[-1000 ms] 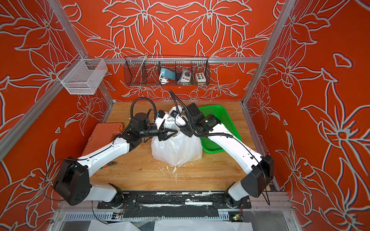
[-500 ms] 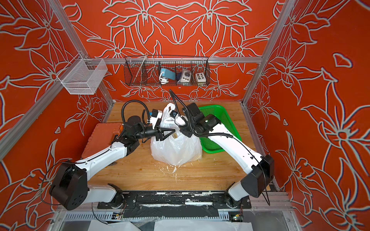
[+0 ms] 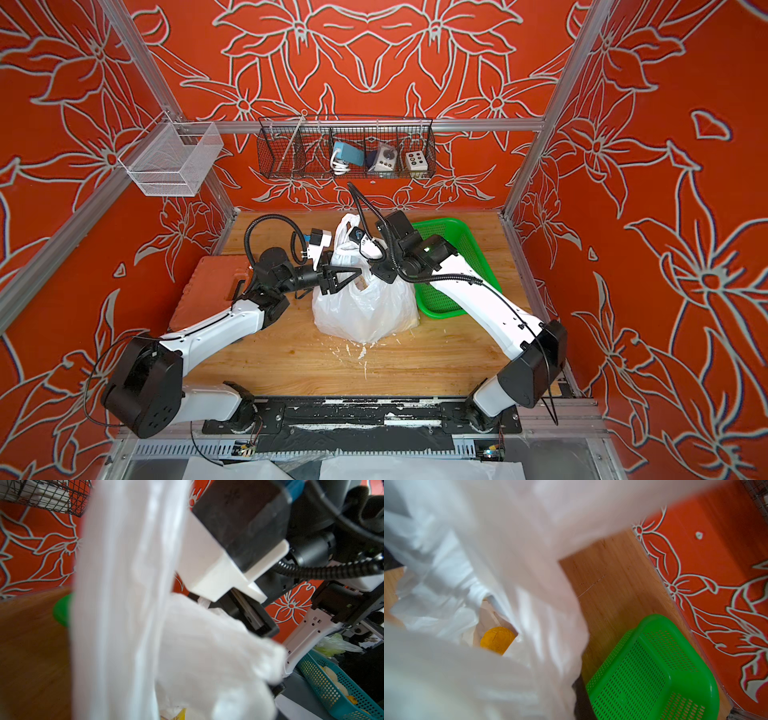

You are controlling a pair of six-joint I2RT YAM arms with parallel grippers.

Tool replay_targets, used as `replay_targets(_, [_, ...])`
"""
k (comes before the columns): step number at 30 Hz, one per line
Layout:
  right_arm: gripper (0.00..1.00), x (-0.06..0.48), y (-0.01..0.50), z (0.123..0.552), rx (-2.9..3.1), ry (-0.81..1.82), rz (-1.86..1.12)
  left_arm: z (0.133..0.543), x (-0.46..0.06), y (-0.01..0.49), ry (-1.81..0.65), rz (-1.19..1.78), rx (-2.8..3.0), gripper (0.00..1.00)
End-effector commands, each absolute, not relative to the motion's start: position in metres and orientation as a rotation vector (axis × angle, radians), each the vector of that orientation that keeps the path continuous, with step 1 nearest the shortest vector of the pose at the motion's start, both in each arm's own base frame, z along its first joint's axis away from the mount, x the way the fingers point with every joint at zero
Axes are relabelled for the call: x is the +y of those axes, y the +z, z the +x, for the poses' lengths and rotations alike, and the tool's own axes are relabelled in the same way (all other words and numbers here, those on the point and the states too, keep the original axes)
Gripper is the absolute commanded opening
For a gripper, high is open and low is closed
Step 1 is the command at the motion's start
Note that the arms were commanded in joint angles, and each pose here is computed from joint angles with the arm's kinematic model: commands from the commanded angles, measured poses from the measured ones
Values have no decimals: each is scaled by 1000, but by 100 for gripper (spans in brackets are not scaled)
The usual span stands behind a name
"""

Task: Place the pears into plastic bags & tie knots
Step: Tie the plastic bag at the center of the board.

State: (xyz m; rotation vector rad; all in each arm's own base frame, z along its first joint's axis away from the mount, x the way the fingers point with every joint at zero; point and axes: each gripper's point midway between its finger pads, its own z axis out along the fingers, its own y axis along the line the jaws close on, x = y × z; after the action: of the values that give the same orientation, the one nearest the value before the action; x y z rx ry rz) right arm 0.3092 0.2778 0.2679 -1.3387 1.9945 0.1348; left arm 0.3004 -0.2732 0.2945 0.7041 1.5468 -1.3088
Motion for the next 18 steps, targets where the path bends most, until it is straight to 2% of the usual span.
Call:
replay_targets(1, [0, 275, 284, 315, 1954, 75, -1306, 302, -277, 303, -1308, 751, 1522, 25])
replay_targets(3, [0, 272, 295, 317, 1932, 67, -1263, 306, -279, 297, -1317, 752, 1549, 0])
replay_targets(7, [1, 269, 310, 313, 1904, 89, -1218, 309, -281, 290, -1322, 757, 1565, 0])
replay_targets(10, [35, 267, 317, 309, 1888, 112, -1190, 311, -284, 286, -1335, 776, 1580, 0])
replay_targets(12, [42, 267, 320, 306, 1875, 134, -1176, 311, -286, 285, -1338, 787, 1581, 0])
replay_targets(16, [43, 268, 323, 304, 1869, 154, -1172, 310, -288, 286, -1350, 818, 1575, 0])
replay_targets(18, [32, 269, 322, 304, 1865, 157, -1177, 309, -290, 286, -1360, 838, 1572, 0])
